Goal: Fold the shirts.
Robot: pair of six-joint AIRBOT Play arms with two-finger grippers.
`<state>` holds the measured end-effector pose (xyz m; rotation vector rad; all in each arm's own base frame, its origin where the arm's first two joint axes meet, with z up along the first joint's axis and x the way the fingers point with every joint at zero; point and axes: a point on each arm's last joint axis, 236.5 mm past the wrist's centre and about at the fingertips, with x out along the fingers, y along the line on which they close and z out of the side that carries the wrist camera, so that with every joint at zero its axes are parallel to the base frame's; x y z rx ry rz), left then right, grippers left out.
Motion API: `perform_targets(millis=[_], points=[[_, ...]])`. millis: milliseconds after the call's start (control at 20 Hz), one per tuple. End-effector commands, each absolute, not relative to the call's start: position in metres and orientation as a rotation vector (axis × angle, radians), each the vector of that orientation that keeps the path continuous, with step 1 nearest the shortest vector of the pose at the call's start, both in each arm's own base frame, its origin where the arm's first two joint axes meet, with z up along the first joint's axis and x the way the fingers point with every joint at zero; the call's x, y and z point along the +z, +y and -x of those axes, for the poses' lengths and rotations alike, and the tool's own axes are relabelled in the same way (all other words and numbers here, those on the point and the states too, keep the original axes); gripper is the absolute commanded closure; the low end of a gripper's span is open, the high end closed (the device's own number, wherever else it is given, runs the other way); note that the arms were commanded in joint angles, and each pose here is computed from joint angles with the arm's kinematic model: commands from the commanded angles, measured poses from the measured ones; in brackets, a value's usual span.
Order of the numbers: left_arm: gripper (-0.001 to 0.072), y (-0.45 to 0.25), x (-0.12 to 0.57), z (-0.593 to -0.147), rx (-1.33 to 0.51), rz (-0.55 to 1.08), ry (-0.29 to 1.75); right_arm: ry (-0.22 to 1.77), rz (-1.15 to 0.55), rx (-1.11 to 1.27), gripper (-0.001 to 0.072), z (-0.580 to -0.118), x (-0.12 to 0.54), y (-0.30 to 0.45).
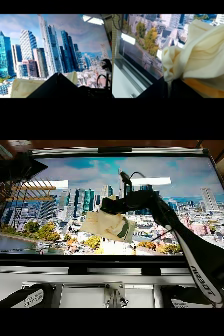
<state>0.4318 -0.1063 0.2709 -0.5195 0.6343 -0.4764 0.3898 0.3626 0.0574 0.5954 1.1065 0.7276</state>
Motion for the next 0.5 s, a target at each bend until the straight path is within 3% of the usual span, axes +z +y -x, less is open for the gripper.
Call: perform_targets(millis=[0,50,100,150,300,450], points=[[0.0678,-0.105,0.272,-0.417,-0.491,0.487,0.659,1.126,-0.688,0.689,0.0633,-0.396,0.023,0.394],[0.0678,-0.107,0.271,-0.416,-0.497,0.481,0.661,1.123,-0.702,0.679,0.0504,-0.399,0.021,0.394],[0.0678,-0.111,0.271,-0.415,-0.506,0.477,0.663,1.117,-0.716,0.673,0.0253,-0.401,0.021,0.395],[0.0678,-0.114,0.270,-0.415,-0.513,0.474,0.666,1.112,-0.718,0.673,0.0184,-0.402,0.023,0.394],[0.0678,-0.115,0.269,-0.416,-0.515,0.460,0.665,1.175,-0.644,0.713,0.0184,-0.391,0.027,0.372],[0.0678,-0.112,0.265,-0.418,-0.503,0.454,0.673,1.297,-0.419,0.623,0.0184,-0.384,0.014,0.283]])
